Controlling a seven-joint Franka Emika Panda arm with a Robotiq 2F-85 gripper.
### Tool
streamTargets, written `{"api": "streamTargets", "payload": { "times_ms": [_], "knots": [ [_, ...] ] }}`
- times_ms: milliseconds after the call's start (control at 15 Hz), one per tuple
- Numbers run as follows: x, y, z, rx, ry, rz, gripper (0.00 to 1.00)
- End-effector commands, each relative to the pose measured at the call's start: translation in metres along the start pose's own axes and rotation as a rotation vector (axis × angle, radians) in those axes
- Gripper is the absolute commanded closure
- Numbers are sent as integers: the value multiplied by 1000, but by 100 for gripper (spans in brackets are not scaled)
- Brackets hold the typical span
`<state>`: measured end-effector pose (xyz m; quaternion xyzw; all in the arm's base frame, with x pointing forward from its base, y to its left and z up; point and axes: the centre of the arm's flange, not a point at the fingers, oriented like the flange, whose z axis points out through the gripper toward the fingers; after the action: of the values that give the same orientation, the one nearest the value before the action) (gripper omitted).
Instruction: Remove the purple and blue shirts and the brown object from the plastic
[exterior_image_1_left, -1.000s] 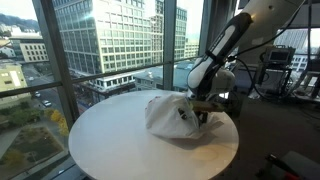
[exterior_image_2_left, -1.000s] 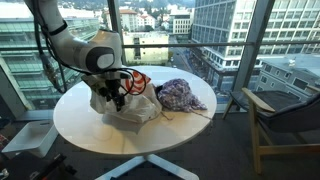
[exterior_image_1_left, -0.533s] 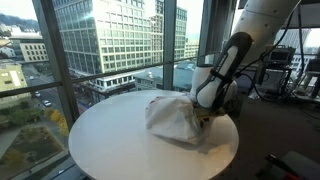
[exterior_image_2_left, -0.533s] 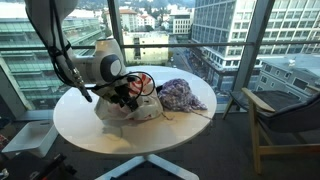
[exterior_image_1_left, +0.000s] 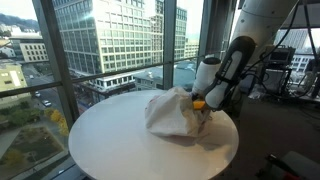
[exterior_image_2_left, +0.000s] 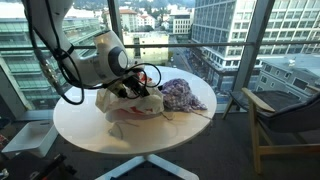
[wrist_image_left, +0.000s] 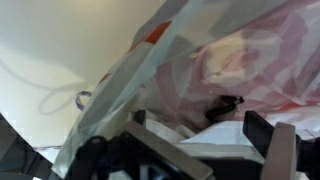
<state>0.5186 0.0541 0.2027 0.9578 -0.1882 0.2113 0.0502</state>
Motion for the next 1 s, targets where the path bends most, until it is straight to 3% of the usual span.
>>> {"api": "streamTargets", "payload": {
  "times_ms": [0, 400, 600, 667, 933],
  "knots": [
    [0, -10, -14, 95, 69, 65, 0],
    [14, -38, -46, 224, 199, 20, 0],
    [10, -48, -47, 253, 121, -5, 0],
    [5, -46, -38, 218, 150, -2, 0],
    [2, -45, -36, 213, 141, -5, 0]
  ]
}}
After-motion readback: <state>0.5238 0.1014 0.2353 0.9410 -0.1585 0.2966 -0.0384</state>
